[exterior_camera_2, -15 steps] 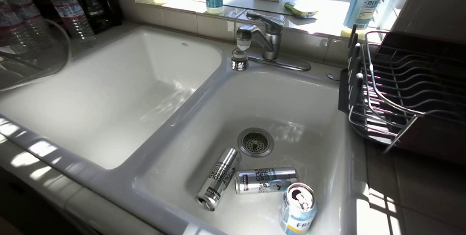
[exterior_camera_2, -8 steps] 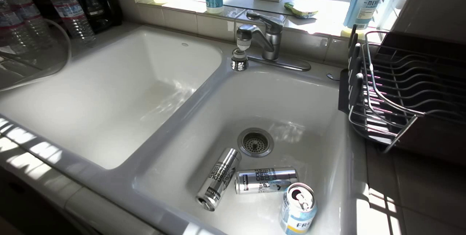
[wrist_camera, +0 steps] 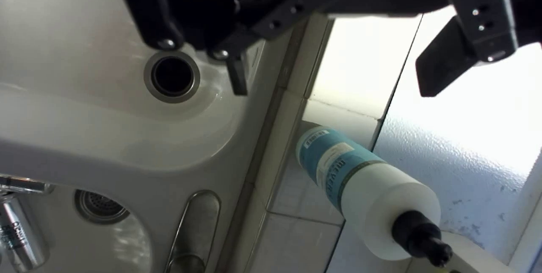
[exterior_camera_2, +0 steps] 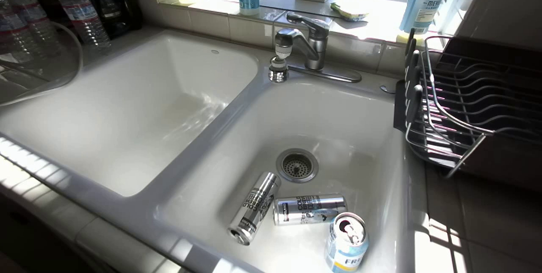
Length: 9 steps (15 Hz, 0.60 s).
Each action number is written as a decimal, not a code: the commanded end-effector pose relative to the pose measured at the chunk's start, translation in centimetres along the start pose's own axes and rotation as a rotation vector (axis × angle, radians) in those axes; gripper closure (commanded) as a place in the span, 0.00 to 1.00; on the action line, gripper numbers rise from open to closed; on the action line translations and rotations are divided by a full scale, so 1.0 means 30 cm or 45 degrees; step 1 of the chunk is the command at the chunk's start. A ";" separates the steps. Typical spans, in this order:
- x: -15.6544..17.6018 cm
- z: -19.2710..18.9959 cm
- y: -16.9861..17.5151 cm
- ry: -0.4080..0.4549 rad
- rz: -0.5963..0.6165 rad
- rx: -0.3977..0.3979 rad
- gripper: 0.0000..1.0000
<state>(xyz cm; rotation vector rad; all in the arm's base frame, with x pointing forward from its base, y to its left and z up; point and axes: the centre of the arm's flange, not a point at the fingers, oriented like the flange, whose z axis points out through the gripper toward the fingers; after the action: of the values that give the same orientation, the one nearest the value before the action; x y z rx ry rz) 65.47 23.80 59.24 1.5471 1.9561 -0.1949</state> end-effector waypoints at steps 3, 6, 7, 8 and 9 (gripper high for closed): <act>0.020 -0.129 -0.185 0.095 0.368 0.013 0.00; 0.015 -0.179 -0.256 0.098 0.593 -0.007 0.00; 0.011 -0.189 -0.280 0.094 0.666 -0.010 0.00; 0.004 -0.196 -0.308 0.082 0.724 -0.017 0.00; -0.003 -0.207 -0.328 0.079 0.768 -0.026 0.00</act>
<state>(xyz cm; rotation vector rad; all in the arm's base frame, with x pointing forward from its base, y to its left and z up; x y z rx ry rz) 58.47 25.14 62.67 1.9935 1.5551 0.0594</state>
